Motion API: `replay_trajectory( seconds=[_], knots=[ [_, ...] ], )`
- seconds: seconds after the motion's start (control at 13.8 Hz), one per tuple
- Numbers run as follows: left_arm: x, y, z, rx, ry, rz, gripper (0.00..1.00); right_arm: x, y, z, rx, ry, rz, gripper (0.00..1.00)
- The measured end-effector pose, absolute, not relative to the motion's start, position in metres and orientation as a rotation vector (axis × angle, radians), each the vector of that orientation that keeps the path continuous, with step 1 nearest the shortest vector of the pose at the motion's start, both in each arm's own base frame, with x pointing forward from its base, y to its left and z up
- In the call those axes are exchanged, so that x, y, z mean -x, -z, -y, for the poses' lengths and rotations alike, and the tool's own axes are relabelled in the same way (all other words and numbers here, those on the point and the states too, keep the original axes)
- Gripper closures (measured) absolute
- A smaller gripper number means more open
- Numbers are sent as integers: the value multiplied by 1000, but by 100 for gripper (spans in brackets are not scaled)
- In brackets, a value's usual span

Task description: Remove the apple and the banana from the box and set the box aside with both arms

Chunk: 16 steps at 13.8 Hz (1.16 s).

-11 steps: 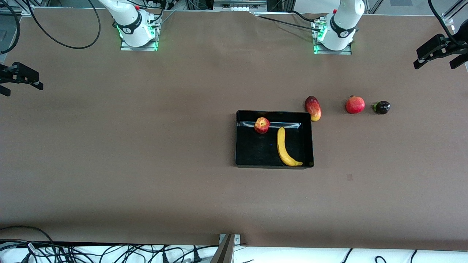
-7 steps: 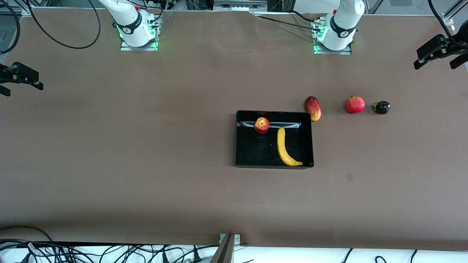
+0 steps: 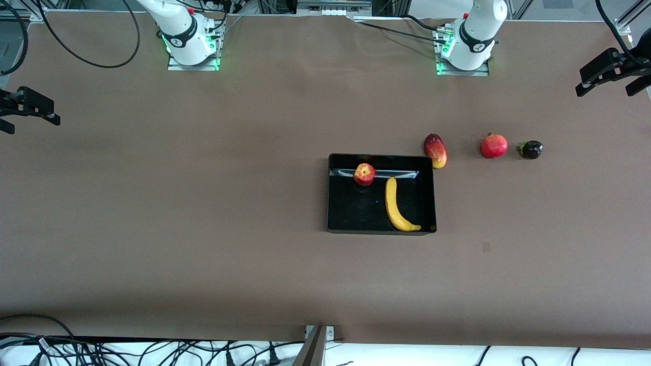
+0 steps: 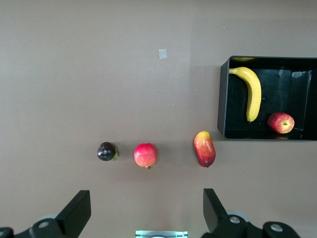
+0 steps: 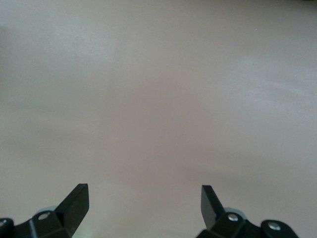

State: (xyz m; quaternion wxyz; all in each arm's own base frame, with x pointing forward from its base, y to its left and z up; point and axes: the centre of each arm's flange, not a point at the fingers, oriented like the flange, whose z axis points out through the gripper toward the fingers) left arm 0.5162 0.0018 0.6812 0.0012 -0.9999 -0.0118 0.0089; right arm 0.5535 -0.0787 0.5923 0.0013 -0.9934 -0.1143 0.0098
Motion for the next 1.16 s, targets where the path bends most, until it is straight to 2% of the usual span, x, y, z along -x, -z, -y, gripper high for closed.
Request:
replay_trajectory(
  seconds=[1.16],
  knots=[
    [-517,-677,0,3144,-42,48,0,-554,-592,79,3118,-32,359,0]
  ],
)
